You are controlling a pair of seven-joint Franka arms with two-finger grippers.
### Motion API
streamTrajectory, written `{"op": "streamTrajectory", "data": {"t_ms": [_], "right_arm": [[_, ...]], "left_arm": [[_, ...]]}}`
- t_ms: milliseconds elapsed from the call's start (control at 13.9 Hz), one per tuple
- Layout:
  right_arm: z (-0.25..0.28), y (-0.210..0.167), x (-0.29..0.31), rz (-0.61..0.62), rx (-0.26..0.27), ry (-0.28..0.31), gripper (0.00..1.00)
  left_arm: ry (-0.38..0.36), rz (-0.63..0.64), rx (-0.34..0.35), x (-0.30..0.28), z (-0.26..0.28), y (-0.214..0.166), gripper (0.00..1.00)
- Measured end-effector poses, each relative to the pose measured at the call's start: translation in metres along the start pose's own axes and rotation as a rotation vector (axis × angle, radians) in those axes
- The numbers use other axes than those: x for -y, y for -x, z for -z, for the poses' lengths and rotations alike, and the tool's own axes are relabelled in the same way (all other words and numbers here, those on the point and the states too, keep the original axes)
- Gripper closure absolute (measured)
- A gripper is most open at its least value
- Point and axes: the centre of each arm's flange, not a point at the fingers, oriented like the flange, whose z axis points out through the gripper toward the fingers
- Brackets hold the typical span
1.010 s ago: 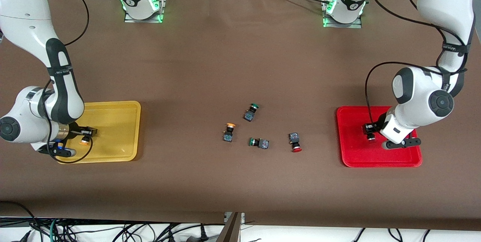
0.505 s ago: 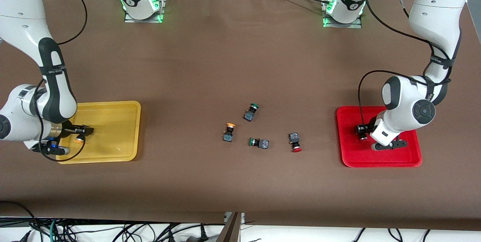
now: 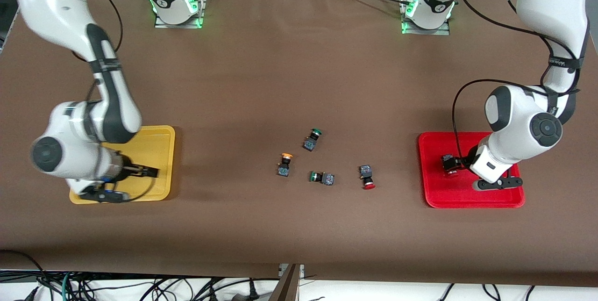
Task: Place red and yellow buttons in trays
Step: 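Open both grippers and lift them away from the trays, then grasp the second yellow button with the right gripper while the left grasps red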
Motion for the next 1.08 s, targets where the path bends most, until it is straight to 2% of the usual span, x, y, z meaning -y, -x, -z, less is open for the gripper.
{"op": "streamTrajectory", "data": {"t_ms": [288, 649, 865, 1082], "right_arm": [[0.002, 0.036, 0.139, -0.092, -0.108, -0.048, 0.00], [-0.036, 0.090, 0.256, -0.231, -0.189, -0.151, 0.00], [-0.065, 0.119, 0.300, -0.239, -0.216, -0.197, 0.00], [-0.089, 0.129, 0.321, -0.232, -0.233, -0.188, 0.00]], "left_arm": [[0.005, -0.039, -0.009, -0.054, 0.023, -0.004, 0.00], [0.013, -0.030, 0.007, -0.165, 0.005, 0.019, 0.00], [0.014, 0.015, 0.024, -0.221, -0.022, 0.028, 0.00], [0.006, 0.078, 0.048, -0.245, -0.058, 0.028, 0.00]]}}
